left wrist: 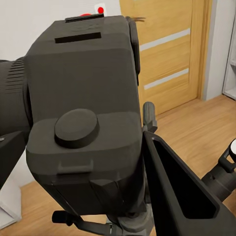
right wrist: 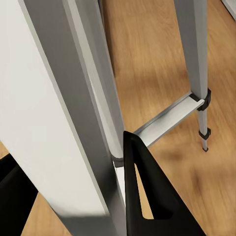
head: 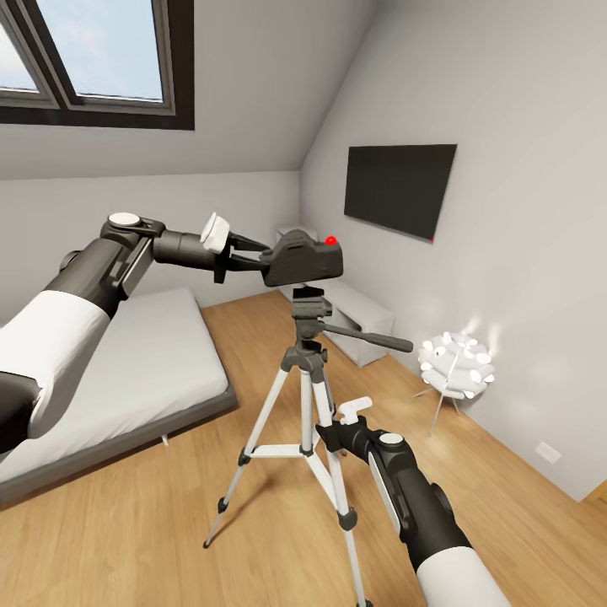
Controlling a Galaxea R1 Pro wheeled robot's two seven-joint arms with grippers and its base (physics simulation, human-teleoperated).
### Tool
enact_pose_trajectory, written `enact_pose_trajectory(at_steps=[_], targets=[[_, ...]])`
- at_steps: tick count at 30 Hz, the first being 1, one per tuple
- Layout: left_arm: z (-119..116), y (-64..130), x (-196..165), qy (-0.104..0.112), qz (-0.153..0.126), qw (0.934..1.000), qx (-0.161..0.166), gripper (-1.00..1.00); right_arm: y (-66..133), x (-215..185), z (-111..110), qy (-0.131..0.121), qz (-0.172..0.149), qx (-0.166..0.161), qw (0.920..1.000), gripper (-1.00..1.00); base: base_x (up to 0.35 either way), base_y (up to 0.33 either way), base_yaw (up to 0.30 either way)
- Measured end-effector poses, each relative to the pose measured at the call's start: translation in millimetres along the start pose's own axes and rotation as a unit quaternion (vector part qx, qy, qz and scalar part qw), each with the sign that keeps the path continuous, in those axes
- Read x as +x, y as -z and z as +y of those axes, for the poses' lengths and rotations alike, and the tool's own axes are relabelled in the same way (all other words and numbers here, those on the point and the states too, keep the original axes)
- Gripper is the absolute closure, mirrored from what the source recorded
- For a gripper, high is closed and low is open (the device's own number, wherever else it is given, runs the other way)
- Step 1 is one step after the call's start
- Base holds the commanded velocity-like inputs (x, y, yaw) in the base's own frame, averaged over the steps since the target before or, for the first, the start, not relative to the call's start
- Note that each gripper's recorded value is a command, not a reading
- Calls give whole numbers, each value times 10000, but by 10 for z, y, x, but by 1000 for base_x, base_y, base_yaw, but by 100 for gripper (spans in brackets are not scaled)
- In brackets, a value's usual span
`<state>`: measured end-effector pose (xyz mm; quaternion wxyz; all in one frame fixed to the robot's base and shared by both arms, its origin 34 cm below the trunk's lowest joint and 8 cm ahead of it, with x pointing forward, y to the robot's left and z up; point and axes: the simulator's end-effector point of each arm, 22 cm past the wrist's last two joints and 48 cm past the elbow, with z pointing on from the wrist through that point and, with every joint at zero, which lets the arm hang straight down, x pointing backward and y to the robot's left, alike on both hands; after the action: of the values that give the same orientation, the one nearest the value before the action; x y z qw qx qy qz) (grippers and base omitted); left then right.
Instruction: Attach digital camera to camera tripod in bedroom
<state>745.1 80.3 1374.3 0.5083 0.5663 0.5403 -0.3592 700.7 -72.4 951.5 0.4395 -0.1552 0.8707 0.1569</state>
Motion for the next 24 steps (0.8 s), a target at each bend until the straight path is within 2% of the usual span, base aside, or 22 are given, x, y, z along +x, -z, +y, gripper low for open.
enact_pose_trajectory(at_steps=[17,18,24], targets=[[1,-11,10,7,14,10000,0,100,0,1,1,-4,2,-4,10000,100,0,0,0],[1,-11,10,8,13,10000,0,-100,0,1,1,-4,3,-4,10000,100,0,0,0],[-6,-19,7,-12,12,10000,14,-100,0,3,1,0,5,-4,10000,100,0,0,0]])
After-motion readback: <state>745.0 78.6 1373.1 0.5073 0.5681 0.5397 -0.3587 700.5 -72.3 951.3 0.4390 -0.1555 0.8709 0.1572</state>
